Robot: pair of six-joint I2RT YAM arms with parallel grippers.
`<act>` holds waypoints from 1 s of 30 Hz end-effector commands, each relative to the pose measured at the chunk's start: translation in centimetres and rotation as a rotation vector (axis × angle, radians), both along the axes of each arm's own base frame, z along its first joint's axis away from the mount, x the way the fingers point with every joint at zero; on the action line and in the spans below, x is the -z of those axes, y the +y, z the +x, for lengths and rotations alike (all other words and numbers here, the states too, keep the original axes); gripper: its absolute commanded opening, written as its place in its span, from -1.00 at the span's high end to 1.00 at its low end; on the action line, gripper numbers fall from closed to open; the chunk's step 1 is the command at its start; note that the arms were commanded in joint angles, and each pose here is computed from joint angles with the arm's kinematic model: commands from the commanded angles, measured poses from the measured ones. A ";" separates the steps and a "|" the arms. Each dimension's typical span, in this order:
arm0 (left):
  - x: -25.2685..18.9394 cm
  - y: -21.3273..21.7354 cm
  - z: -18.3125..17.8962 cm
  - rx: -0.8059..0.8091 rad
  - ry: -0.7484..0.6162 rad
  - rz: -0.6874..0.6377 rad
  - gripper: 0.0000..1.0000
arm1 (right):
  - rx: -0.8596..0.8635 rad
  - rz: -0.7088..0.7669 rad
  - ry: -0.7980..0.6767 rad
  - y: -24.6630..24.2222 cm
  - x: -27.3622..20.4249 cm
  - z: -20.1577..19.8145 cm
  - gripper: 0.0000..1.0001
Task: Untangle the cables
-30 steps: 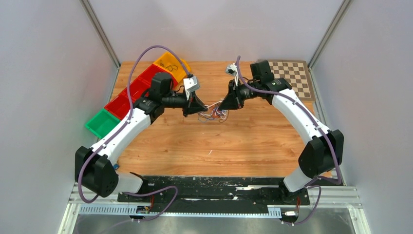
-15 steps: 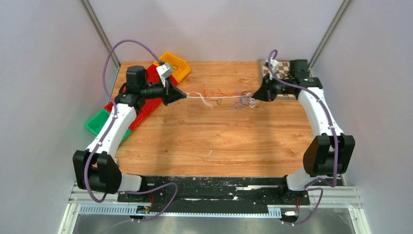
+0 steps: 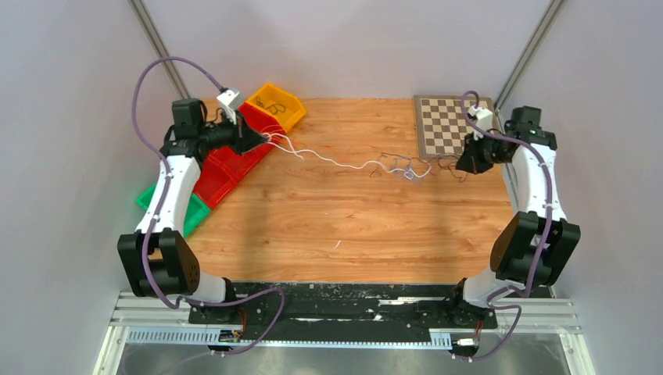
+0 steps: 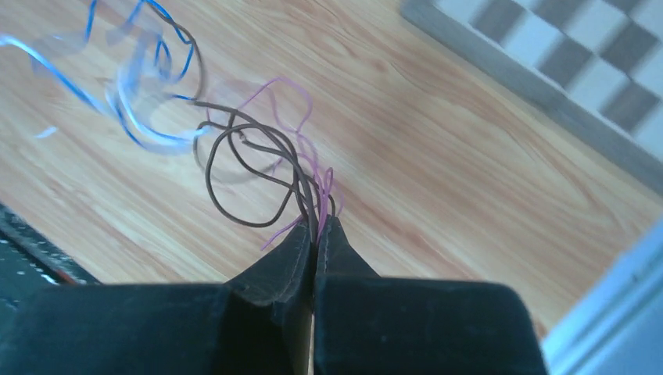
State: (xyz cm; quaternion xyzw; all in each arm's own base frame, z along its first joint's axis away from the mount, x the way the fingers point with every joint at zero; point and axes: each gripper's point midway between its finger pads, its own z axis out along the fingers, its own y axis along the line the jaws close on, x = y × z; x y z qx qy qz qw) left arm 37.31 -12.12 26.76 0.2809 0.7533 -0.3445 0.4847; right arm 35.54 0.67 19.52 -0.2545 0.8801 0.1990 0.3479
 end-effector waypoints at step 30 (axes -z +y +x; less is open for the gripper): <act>-0.7 -10.5 -7.1 0.344 -0.016 -0.021 1.00 | -0.161 0.189 -0.065 7.9 -6.8 -0.4 1.00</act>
